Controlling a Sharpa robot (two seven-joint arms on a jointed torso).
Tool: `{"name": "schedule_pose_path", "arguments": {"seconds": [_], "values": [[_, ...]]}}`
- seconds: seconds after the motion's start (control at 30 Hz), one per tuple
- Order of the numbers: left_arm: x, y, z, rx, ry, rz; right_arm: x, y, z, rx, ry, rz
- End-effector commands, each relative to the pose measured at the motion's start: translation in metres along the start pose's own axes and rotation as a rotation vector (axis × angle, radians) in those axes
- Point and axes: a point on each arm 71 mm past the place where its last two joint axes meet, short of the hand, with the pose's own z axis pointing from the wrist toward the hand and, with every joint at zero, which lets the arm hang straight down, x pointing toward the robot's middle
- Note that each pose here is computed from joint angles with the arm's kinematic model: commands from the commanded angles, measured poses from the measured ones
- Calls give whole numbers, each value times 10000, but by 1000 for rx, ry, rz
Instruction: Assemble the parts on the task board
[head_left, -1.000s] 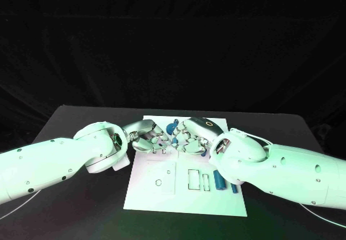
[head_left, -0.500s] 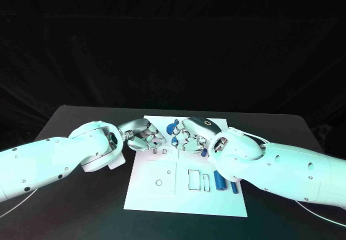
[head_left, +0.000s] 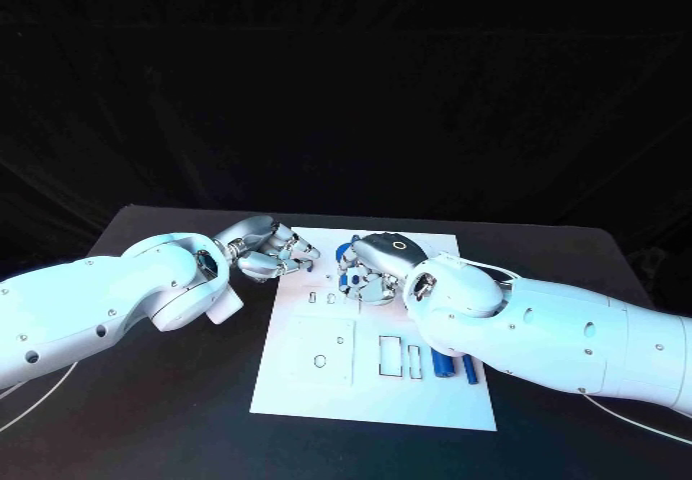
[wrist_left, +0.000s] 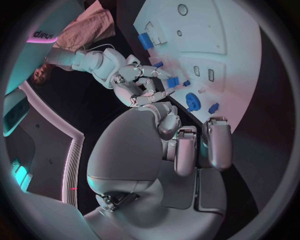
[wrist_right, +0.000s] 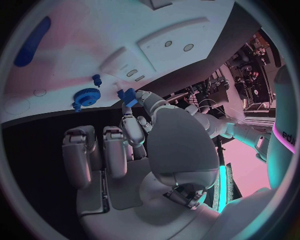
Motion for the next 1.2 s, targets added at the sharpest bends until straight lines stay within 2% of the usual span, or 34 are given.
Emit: {"name": "schedule_pose_path", "arguments": {"seconds": [0.03, 0.17, 0.3, 0.73, 0.97, 1.2], "values": [[-82, -37, -7, 36, -111, -295, 69, 18, 26, 7, 67, -90], [-125, -35, -19, 44, -181, -464, 138, 53, 59, 7, 111, -111], [-155, -30, -33, 49, -229, -548, 182, 73, 80, 11, 136, -131], [-174, -47, -53, 67, -284, -612, 217, 126, 119, 9, 151, -155], [-178, -43, -56, 65, -287, -621, 218, 128, 119, 9, 146, -154], [-175, -43, -55, 64, -282, -623, 234, 117, 125, 17, 165, -162]]}}
